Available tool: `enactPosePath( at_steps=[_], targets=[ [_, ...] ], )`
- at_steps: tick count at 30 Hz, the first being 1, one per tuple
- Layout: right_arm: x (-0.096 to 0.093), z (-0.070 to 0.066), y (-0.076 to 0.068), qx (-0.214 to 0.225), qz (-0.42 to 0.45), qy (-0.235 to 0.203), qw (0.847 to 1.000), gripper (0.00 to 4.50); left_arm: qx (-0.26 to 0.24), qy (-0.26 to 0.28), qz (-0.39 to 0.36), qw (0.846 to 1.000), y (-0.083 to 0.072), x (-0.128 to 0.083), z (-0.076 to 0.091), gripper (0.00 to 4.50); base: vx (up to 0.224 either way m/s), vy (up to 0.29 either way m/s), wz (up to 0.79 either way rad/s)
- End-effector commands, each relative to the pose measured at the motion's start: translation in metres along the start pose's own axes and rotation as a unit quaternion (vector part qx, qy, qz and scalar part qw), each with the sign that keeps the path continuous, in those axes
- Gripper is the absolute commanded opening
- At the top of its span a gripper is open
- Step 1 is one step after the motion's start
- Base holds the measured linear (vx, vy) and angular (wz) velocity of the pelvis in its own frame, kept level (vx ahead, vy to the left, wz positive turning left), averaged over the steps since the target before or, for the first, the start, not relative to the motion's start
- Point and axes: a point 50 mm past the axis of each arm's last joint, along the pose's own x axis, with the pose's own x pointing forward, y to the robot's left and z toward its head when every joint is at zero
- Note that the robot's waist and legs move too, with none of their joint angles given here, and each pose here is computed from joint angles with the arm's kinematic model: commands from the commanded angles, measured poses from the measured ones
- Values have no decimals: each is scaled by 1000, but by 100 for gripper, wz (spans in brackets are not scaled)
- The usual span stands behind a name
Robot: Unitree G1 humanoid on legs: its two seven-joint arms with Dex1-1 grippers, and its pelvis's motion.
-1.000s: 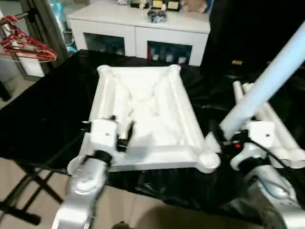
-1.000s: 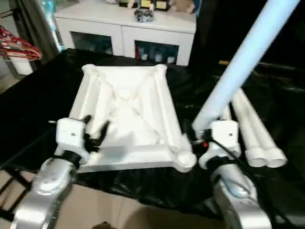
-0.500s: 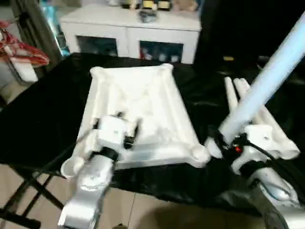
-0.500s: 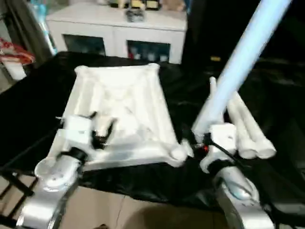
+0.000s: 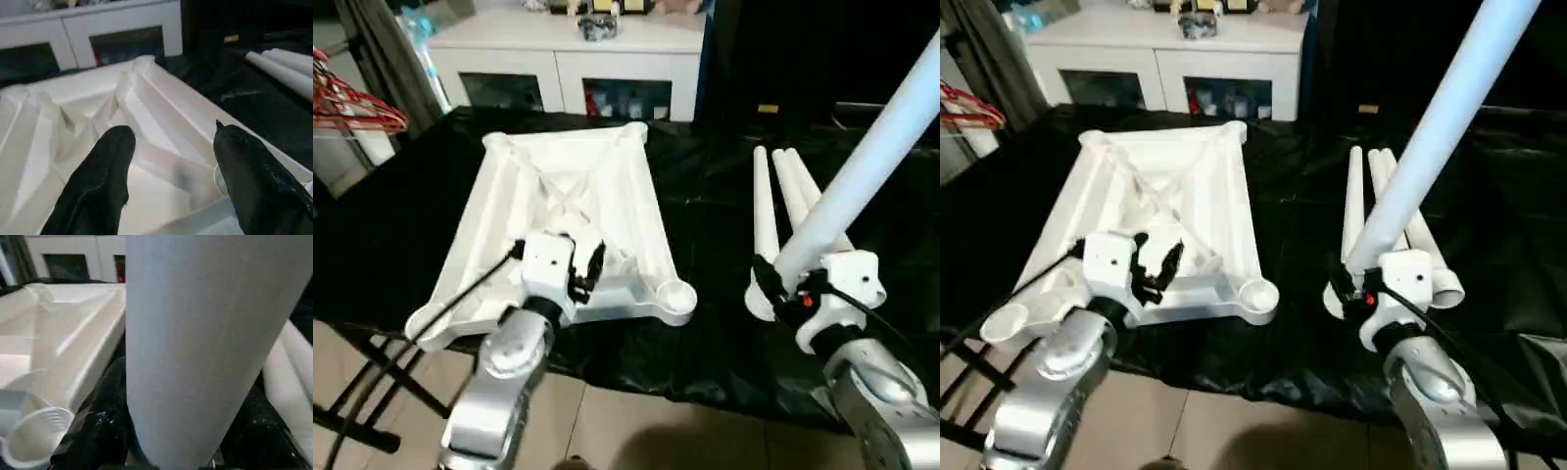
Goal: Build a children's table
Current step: Insert table leg to table base
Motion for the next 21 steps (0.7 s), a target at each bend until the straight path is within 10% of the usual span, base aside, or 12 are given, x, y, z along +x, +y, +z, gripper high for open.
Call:
enactPosePath(
  at_steps=[1, 12, 21],
  targets=[
    [7, 5, 6, 3, 24, -11, 1000, 191, 5, -8, -44, 999, 0, -1, 2, 301, -52, 49, 6],
    [23, 8, -9, 17, 96, 15, 995, 191, 36, 16, -359, 932, -25, 18, -1, 354, -30, 64, 3],
    [27, 10, -11, 27, 133, 22, 990, 190, 72, 96, -438, 891, -16, 46, -15, 343, 0, 0, 0]
  ],
)
